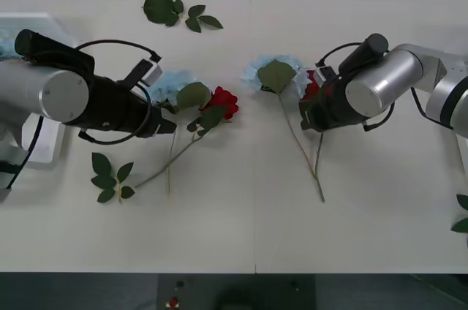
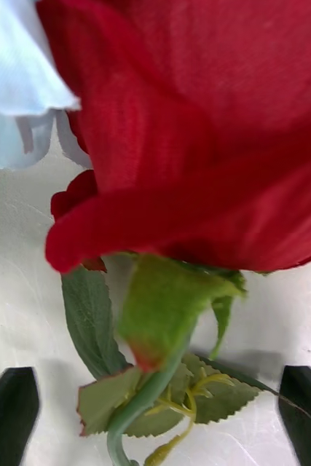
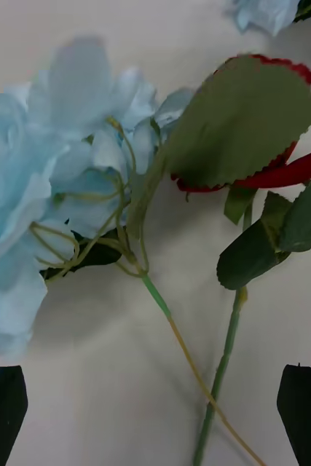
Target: Put the red flowers into the right box and the blue flowers into the left box
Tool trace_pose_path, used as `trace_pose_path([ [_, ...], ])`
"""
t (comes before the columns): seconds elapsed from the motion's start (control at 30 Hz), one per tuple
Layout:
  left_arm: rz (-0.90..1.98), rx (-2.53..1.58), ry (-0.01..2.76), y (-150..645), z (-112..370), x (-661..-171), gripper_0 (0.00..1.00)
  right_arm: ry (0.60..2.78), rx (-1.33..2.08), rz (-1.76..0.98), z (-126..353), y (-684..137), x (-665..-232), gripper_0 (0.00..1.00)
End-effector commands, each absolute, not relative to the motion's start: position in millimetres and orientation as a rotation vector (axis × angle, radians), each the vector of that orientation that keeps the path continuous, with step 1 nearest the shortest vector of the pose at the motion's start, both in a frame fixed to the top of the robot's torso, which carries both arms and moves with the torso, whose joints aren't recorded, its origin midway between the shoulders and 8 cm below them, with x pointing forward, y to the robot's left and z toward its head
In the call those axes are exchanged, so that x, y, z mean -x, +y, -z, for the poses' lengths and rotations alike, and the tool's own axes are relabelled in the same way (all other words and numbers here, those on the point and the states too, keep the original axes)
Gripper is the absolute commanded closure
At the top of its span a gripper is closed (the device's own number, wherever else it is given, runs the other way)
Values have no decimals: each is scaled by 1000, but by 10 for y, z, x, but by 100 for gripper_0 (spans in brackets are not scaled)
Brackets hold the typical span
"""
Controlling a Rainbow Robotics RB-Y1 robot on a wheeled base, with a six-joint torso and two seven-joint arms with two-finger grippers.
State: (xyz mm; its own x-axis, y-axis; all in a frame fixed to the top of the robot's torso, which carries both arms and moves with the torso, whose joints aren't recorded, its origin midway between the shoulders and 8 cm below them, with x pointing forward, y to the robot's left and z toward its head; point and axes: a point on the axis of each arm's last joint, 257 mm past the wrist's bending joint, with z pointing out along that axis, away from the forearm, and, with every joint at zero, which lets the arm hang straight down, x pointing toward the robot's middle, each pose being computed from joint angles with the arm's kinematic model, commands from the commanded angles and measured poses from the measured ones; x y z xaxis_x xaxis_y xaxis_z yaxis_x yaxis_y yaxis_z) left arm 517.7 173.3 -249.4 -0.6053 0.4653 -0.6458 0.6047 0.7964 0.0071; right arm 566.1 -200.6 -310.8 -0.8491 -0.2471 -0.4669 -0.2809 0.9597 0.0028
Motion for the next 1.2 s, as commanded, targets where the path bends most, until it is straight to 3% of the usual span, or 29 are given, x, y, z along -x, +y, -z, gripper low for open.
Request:
trace_pose_path([
  [0.03, 239, -718, 2303, 1774, 2493, -5253, 0, 2590, 307, -117, 2838, -1956, -5845, 81],
  [0.07, 233, -693, 2309, 1778, 2527, -5258, 0, 2592, 305, -118, 2844, -1955, -5841, 96],
  [0.1, 222, -673, 2313, 1783, 2556, -5272, 0, 2591, 304, -119, 2839, -1953, -5844, 100],
  [0.5, 169, -488, 2281, 1646, 2708, -5497, 0, 2557, 319, -60, 2699, -2084, -5980, 100],
  [0.93, 123, -404, 2234, 1654, 2852, -5933, 0, 2432, 377, 276, 1500, -3497, -6354, 100],
  [1.0, 119, -397, 2228, 1646, 2851, -5990, 28, 2423, 368, 334, 1323, -3887, -6309, 100],
  [1.07, 112, -398, 2221, 1641, 2848, -6016, 97, 2421, 351, 390, 1176, -4282, -6233, 100],
  [1.2, 100, -401, 2214, 1665, 2826, -6033, 100, 2427, 318, 496, 1000, -4928, -6092, 100],
])
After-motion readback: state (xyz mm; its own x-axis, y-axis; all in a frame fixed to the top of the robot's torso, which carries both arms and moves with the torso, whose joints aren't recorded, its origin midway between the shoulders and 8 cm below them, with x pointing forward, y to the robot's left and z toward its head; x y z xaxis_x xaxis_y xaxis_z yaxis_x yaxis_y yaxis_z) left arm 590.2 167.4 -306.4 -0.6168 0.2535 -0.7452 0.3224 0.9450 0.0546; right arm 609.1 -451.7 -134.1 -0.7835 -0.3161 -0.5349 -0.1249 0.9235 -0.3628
